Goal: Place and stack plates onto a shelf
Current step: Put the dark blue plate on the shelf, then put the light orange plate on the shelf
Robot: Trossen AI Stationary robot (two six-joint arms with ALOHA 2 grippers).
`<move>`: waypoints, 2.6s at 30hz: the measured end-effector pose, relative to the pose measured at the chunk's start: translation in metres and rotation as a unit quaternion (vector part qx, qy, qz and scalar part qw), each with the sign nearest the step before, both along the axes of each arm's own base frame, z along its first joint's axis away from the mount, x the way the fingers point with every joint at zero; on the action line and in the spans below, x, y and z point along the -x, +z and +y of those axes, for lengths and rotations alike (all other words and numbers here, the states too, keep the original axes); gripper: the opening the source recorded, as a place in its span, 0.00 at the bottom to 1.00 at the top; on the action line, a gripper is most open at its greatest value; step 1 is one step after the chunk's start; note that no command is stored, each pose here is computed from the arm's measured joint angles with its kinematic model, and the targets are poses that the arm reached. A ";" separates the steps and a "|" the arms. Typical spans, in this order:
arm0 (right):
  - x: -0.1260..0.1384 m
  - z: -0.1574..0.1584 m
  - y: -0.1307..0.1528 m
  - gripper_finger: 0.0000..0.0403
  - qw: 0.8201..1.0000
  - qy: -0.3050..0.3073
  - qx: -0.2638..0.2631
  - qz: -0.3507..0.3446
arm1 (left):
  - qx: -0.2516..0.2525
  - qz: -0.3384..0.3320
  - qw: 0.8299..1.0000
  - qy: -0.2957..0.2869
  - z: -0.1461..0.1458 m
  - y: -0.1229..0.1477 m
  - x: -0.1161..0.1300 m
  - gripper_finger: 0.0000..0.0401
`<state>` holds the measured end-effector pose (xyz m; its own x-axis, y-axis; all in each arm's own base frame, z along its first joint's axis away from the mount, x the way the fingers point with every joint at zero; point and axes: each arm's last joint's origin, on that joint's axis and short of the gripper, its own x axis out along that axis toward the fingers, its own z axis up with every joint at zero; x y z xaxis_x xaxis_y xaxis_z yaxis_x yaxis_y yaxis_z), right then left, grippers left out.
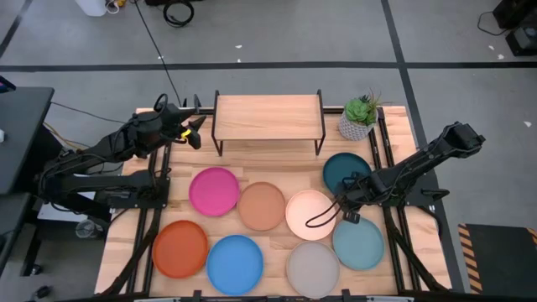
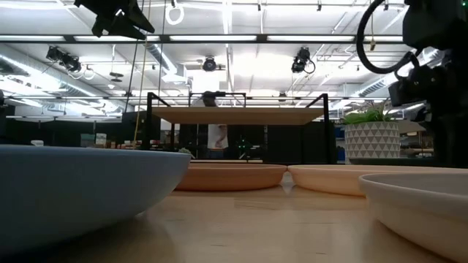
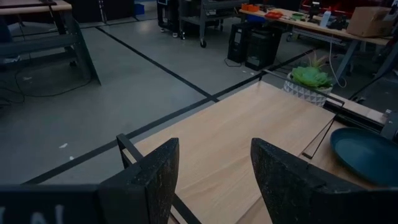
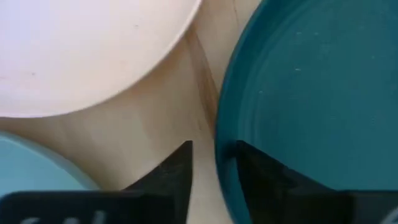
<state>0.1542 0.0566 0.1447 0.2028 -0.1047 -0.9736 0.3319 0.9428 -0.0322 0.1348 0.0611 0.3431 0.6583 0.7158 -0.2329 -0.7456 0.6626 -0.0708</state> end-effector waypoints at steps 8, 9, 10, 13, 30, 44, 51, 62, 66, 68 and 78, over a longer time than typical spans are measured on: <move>-0.003 -0.001 0.006 0.04 1.000 -0.003 -0.009 0.006 | 0.000 0.000 1.000 0.000 0.000 0.000 0.000 0.52; -0.004 -0.001 0.010 0.04 1.000 -0.007 -0.010 0.008 | 0.000 0.000 1.000 0.000 0.000 0.000 0.000 0.52; -0.006 0.000 0.015 0.05 1.000 -0.012 -0.010 0.012 | -0.001 0.001 1.000 0.000 0.000 0.000 0.000 0.52; -0.011 -0.001 0.037 0.05 0.999 -0.032 0.007 0.020 | -0.001 0.001 1.000 0.000 0.000 0.000 0.000 0.52; -0.030 -0.024 0.172 0.03 0.971 -0.070 0.213 -0.087 | -0.001 0.000 1.000 0.000 0.000 0.000 0.000 0.52; -0.115 -0.113 0.169 0.05 0.939 0.174 0.262 -0.138 | 0.017 -0.022 1.000 0.006 0.000 0.000 0.000 0.52; -0.128 -0.148 0.139 0.06 0.953 0.179 0.229 -0.084 | 0.052 -0.043 0.996 -0.049 -0.003 0.000 -0.003 0.52; -0.123 -0.148 0.138 0.20 0.960 0.188 0.193 -0.078 | 0.088 -0.057 0.989 -0.100 -0.006 -0.001 -0.004 0.52; -0.124 -0.149 0.150 0.28 0.956 0.175 0.221 -0.080 | 0.093 -0.057 0.988 -0.110 -0.006 -0.001 -0.005 0.52; -0.124 -0.151 0.156 0.32 0.955 0.168 0.230 -0.080 | 0.094 -0.057 0.988 -0.112 -0.007 -0.001 -0.005 0.52; -0.115 -0.150 0.179 0.43 0.964 0.154 0.208 -0.056 | 0.120 -0.055 0.977 -0.167 -0.010 -0.003 -0.006 0.52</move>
